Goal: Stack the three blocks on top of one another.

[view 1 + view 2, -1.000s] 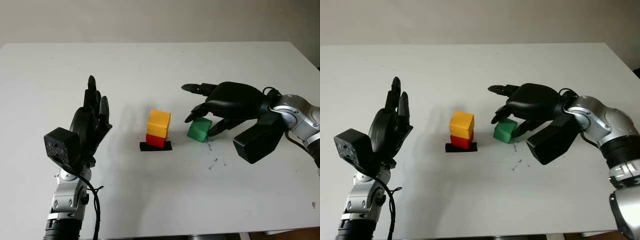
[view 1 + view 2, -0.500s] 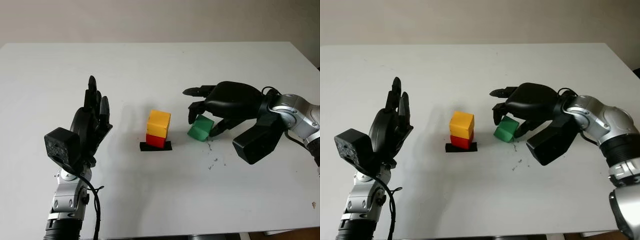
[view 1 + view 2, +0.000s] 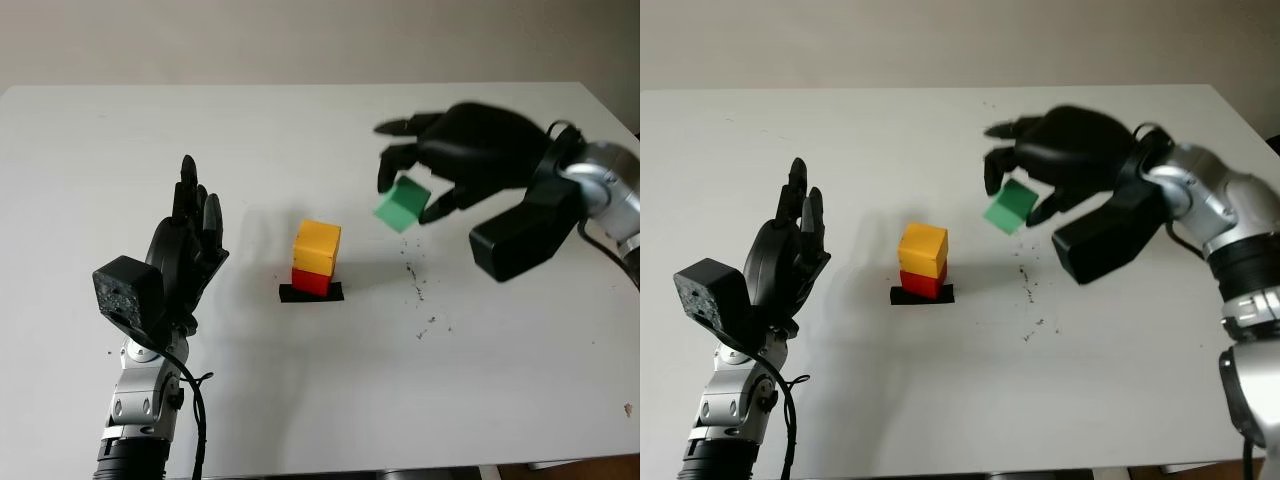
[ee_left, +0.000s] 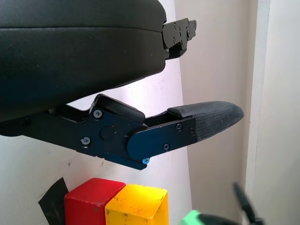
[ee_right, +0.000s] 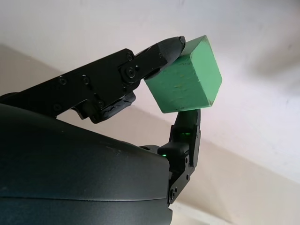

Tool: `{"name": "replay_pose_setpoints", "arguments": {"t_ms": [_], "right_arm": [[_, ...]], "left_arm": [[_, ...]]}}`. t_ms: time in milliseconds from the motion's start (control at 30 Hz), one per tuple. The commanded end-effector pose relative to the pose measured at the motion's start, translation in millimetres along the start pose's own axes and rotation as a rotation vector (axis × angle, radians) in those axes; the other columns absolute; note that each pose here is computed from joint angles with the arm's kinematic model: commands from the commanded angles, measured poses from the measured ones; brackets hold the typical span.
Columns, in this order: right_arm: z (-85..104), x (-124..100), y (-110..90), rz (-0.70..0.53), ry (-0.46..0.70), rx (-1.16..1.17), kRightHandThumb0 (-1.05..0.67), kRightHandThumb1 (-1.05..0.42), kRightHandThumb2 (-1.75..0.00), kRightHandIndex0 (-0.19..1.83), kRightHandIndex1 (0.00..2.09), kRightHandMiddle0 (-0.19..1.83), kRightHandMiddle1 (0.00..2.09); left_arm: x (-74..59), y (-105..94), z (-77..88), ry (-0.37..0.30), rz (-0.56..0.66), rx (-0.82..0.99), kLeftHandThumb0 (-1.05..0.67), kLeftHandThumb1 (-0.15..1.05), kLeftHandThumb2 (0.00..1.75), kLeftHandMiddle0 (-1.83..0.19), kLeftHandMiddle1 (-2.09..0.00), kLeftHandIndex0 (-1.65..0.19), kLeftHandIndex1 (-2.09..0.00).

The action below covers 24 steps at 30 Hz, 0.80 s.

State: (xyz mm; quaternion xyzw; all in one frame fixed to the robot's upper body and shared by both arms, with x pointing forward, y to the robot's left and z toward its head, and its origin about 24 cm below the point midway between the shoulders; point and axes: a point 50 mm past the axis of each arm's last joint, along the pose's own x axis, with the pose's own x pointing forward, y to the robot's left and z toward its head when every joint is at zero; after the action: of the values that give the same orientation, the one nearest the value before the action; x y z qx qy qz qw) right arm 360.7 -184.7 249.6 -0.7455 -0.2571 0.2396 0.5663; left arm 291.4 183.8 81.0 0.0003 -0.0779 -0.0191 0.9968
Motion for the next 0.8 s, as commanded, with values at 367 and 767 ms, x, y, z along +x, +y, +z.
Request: {"name": "replay_pose_setpoints", "arguments": {"t_ms": [367, 767], "right_arm": [[14.8, 16.3, -92.1, -0.068, -0.047, 0.219, -0.45, -0.90, -0.05, 0.32, 0.07, 0.49, 1.36], [29.2, 29.7, -100.9, 0.128, -0.082, 0.437, -0.50, -0.93, -0.05, 0.34, 0.07, 0.36, 1.61]], "left_arm": [[3.7, -3.6, 7.5, -0.029, -0.002, -0.009, -0.79, 1.05, 0.67, 0.19, 0.00, 0.19, 0.00], [0.5, -3.5, 6.8, -0.036, 0.004, -0.007, -0.79, 1.05, 0.67, 0.19, 0.00, 0.19, 0.00]]}}
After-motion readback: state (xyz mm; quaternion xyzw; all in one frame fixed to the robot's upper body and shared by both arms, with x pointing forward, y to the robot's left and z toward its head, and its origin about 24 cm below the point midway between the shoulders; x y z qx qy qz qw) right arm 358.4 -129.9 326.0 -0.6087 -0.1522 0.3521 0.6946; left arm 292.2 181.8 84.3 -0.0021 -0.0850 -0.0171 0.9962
